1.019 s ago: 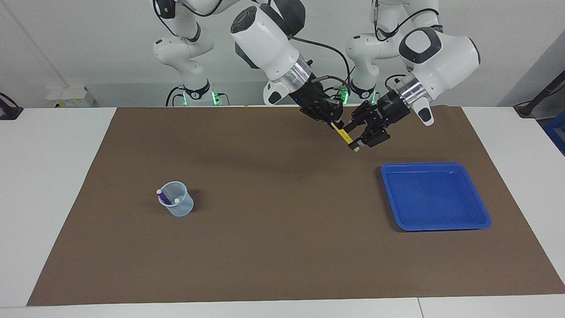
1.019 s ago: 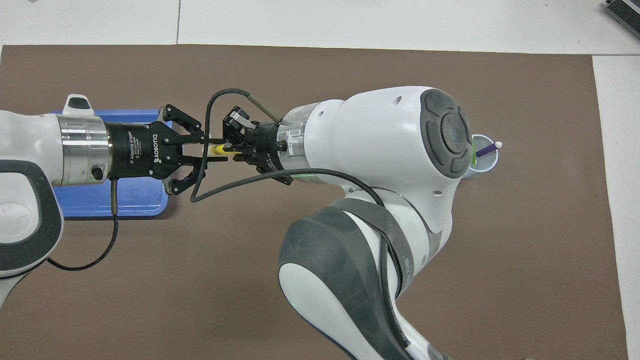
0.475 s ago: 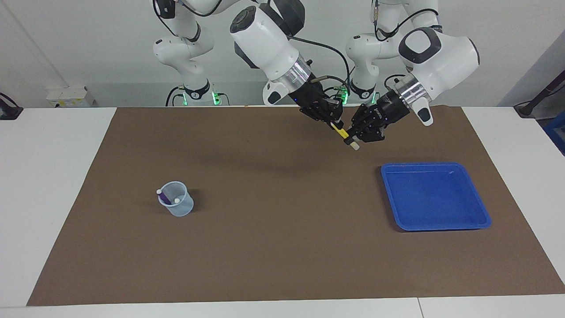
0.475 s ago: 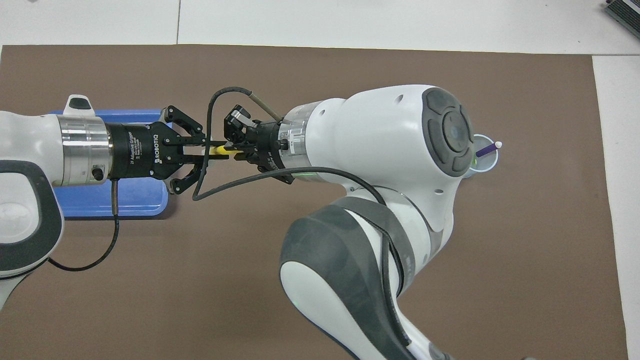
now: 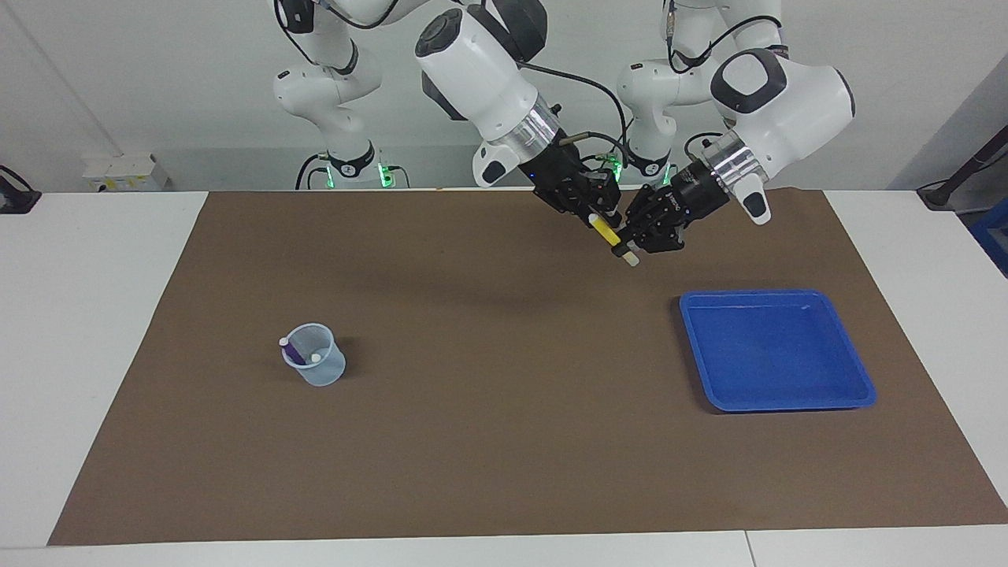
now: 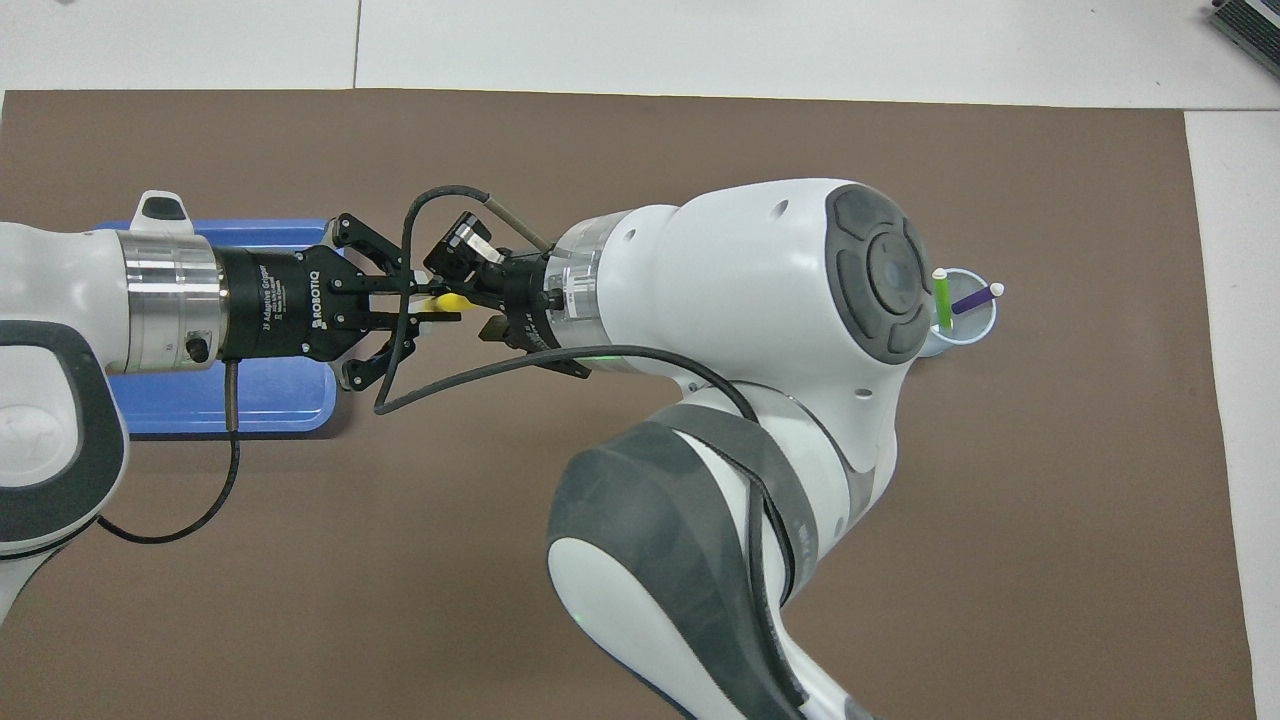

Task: Right arm passes pens to left for tray arrangement
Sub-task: 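Grasp the yellow pen with the left gripper and open the right gripper, then lower the pen into the tray while the right gripper returns to the cup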

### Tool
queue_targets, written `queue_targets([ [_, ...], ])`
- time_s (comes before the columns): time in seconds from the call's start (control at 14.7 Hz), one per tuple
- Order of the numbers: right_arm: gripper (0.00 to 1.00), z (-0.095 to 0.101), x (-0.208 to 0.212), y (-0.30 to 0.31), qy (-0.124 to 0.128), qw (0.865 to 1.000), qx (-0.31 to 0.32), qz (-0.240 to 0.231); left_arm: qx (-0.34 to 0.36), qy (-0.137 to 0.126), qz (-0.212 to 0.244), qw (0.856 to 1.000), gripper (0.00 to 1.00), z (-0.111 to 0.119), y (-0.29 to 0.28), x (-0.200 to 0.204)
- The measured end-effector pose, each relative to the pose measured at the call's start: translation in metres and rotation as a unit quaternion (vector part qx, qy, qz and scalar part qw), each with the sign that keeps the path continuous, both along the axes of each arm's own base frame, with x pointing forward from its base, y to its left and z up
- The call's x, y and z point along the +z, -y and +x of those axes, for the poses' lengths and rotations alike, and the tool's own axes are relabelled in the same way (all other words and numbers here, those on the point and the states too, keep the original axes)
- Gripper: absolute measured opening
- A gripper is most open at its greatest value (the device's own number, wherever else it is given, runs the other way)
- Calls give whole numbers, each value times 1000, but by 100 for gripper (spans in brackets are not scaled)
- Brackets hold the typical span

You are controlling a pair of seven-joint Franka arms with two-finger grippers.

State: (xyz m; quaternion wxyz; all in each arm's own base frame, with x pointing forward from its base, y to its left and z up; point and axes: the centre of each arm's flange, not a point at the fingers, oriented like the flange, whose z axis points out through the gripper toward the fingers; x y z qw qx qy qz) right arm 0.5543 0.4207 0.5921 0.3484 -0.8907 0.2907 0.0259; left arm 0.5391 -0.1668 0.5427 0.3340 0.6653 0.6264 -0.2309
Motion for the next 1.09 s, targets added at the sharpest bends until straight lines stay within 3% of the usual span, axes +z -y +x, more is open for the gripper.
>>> queue_targets([
  [0.2,97,2,-1,2,18,1000,24,-8,-26,12,10,1000,18,-2,0,-2],
  [0.27,100,1,-4,3,25,998,46,-21,-47,23,26,998,18,-3,-1,-4],
  [0.54,100,1,-13,16,60,985,136,-87,-153,75,100,980,18,-9,-5,-14],
  [0.81,100,13,7,65,55,983,137,-108,-241,121,148,952,18,-12,-10,-20],
  [1.09,100,28,11,126,42,981,144,-125,-305,154,157,927,18,-15,-12,-23],
])
